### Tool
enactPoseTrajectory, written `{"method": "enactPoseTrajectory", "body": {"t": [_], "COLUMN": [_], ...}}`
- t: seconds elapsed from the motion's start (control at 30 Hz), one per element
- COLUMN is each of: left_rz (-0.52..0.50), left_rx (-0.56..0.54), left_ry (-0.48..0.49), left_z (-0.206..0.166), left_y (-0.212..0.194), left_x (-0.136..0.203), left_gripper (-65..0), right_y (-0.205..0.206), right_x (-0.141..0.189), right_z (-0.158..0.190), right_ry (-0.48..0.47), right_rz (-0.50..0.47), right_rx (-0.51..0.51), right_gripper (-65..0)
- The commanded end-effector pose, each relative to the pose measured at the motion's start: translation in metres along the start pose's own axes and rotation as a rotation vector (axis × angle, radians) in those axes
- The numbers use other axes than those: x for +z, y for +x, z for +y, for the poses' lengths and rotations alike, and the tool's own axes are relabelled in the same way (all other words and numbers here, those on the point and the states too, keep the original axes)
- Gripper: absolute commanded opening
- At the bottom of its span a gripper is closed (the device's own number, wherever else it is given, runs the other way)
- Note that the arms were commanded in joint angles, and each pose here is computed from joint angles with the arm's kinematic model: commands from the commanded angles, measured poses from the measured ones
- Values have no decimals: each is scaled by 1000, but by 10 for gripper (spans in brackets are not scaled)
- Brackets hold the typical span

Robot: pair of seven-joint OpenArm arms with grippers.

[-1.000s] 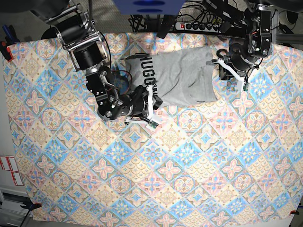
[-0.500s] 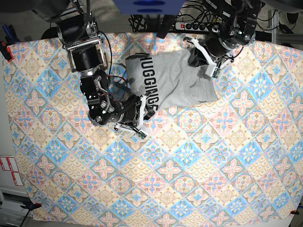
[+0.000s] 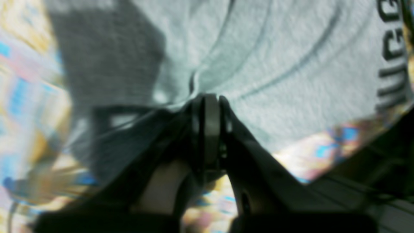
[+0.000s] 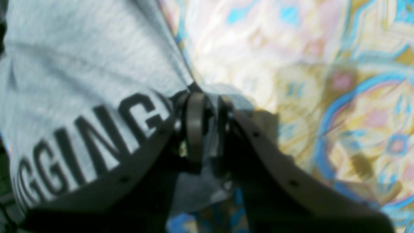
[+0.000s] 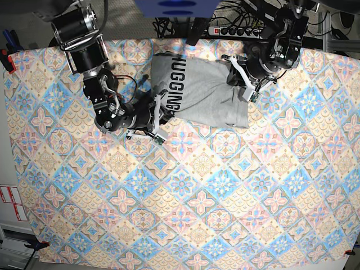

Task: Fold the T-shirt properly
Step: 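Rotate the folded shirt with both grippers so the lettering faces up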

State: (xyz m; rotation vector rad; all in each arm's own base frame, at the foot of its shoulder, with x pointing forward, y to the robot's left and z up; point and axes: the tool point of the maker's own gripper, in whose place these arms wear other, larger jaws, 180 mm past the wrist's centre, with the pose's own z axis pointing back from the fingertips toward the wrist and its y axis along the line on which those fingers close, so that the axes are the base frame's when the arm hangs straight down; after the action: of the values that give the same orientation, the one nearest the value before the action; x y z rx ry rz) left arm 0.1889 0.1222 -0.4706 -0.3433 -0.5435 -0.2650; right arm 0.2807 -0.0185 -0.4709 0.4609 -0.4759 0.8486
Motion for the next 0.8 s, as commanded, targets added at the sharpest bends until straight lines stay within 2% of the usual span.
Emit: {"method": "enactPoseTrajectory", "body": {"t": [0.0,0.23,0.4,0.63,0.77], "left_rz": [-5,-74,-86,-161,-241], "left_rx": [-36,-132,-140,-129,-147], "left_ry": [52,126,166,143,135], "left_z": [13,28,37,18,7], "left_y": [8,59,88,140,169], "left_x": [1,-11,-37,-57,-46], "left_gripper": [-650,-650,-650,-650,-650], "right_y": [-7,-45,-52,-26,1], "right_x": [10,28,43,61,73], "right_z": [-9,8,26,55,64], "right_ry": [-26,-31,-29,-25,-37], "right_rz": [36,84,71,-24,-97], "right_rx": [37,70,118,199,253], "right_gripper": [-576,-576,-576,-576,-576]}}
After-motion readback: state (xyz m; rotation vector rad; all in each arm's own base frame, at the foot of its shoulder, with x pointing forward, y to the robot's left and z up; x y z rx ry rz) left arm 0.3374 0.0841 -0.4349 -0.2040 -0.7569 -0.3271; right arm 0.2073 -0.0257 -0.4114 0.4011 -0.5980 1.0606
